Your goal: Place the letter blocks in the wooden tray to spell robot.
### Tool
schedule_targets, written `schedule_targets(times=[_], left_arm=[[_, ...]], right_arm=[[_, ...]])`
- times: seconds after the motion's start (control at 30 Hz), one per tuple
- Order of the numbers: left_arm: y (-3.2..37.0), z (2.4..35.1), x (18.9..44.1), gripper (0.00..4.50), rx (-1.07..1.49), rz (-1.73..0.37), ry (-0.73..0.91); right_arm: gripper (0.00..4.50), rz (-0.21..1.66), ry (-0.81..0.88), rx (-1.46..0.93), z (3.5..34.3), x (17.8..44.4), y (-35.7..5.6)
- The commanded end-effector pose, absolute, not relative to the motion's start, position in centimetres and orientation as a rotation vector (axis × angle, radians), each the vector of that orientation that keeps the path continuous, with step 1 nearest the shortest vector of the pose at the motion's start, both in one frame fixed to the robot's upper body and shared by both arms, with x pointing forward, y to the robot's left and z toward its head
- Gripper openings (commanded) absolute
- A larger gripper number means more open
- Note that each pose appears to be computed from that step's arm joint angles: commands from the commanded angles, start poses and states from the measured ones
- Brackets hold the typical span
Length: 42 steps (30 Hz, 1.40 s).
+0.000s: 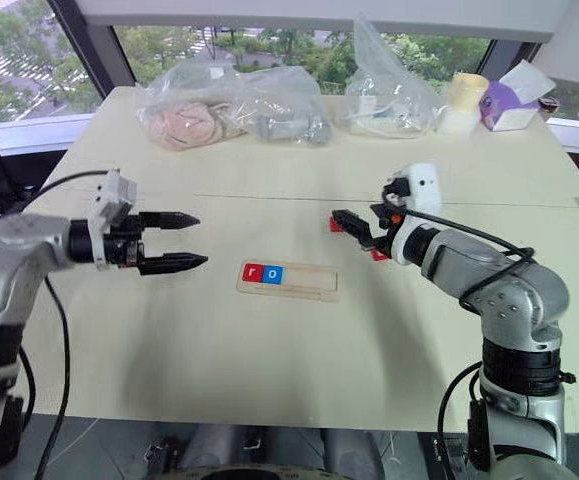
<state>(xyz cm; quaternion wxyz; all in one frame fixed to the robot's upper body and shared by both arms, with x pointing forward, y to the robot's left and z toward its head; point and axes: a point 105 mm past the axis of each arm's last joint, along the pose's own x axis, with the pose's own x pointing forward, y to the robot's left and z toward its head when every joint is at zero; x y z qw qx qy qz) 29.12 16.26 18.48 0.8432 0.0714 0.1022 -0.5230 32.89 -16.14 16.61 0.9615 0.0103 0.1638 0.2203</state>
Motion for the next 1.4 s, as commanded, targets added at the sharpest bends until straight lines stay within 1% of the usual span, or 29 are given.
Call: schedule_targets(times=[0.03,0.1,0.23,0.37,0.5,0.6,0.7,0.8,0.87,0.9,0.93,0.97,1.03,1.17,1.27,1.37,1.4], left_arm=[[15.3,21.2,28.1,4.46,0.143,-1.057,0.110],[14.8,21.6,27.4,4.46,0.136,-1.056,0.103],[14.3,21.4,26.3,4.46,0.191,-1.095,0.159],[14.7,21.5,26.7,4.46,0.240,-1.070,0.165],[14.8,21.1,27.0,4.46,0.252,-1.067,0.178],[14.8,20.4,27.0,4.46,0.262,-1.073,0.208],[15.2,20.0,27.5,4.46,0.300,-1.047,0.209],[15.6,19.8,27.7,4.50,0.323,-1.042,0.221],[15.6,19.7,27.7,4.50,0.329,-1.041,0.223],[15.6,19.5,27.7,4.50,0.331,-1.046,0.227],[15.5,19.3,27.6,4.50,0.334,-1.052,0.234],[15.3,19.1,27.5,4.50,0.336,-1.060,0.240],[15.2,18.8,27.3,4.50,0.341,-1.071,0.249],[15.3,18.4,27.2,4.50,0.360,-1.082,0.265],[15.1,17.6,27.2,4.50,0.377,-1.101,0.280],[14.8,17.2,27.5,4.50,0.369,-1.116,0.278],[14.6,17.0,27.6,4.50,0.367,-1.127,0.276]], right_arm=[[4.50,0.371,0.297,-0.105,16.1,32.8,-17.2],[4.50,0.341,0.297,-0.118,15.2,32.8,-17.3],[4.50,0.298,0.313,-0.106,13.9,32.6,-17.5],[4.50,0.261,0.333,-0.108,12.8,32.3,-17.7],[4.50,0.203,0.351,-0.098,11.8,32.6,-18.3],[4.50,0.170,0.370,-0.059,10.6,33.5,-18.8],[4.50,0.138,0.388,-0.064,10.1,34.2,-19.7],[3.74,0.133,0.413,-0.007,9.6,34.5,-19.9],[2.73,0.137,0.409,0.002,9.7,34.5,-19.8],[2.30,0.137,0.408,0.002,9.7,34.5,-19.8],[1.68,0.138,0.407,0.003,9.7,34.4,-19.6],[1.24,0.136,0.408,0.011,9.7,34.3,-19.5],[1.17,0.134,0.399,0.023,10.0,33.8,-19.4],[1.17,0.073,0.350,0.021,12.3,32.0,-19.9],[1.17,-0.027,0.355,0.048,13.4,27.7,-19.2],[1.17,-0.048,0.389,0.070,13.3,25.5,-18.1],[1.17,-0.040,0.407,0.132,12.8,25.0,-17.2]])
